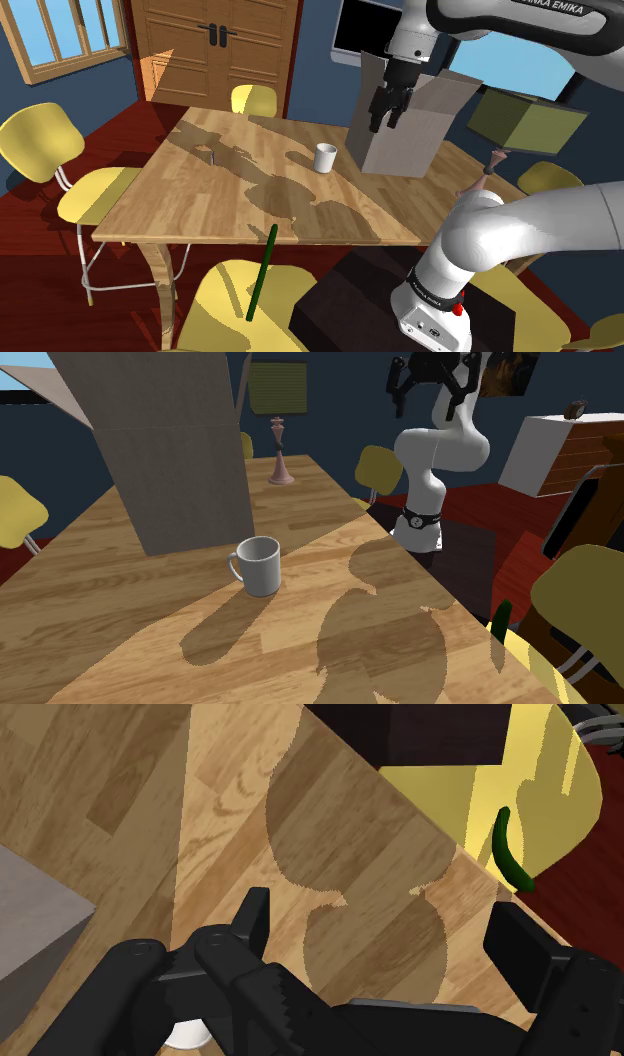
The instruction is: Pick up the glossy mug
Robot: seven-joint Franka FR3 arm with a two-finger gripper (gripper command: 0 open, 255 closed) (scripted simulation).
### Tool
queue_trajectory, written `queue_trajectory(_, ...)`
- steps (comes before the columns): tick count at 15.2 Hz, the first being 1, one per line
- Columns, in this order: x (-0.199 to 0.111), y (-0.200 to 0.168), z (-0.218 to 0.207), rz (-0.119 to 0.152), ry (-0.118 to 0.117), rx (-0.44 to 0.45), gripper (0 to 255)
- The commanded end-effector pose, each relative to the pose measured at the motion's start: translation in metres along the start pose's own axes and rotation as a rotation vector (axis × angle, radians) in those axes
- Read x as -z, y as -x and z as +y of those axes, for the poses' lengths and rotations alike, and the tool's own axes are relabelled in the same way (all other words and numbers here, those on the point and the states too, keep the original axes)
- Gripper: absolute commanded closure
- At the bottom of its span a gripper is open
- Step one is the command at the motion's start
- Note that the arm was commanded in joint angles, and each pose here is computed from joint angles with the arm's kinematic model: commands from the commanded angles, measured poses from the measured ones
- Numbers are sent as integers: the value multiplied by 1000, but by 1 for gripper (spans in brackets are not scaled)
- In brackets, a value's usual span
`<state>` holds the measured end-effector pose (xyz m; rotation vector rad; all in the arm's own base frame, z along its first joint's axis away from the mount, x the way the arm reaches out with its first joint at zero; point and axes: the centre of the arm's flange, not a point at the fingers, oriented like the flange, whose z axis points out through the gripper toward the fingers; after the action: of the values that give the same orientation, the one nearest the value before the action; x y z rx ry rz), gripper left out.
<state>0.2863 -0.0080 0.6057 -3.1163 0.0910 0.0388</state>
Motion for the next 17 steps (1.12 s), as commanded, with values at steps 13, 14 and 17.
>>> queue_trajectory(13,-86,-120,61,-31,37,48,0)
queue_trajectory(14,-93,-130,66,-34,40,52,0)
queue_trajectory(17,-115,-160,80,-41,49,64,0)
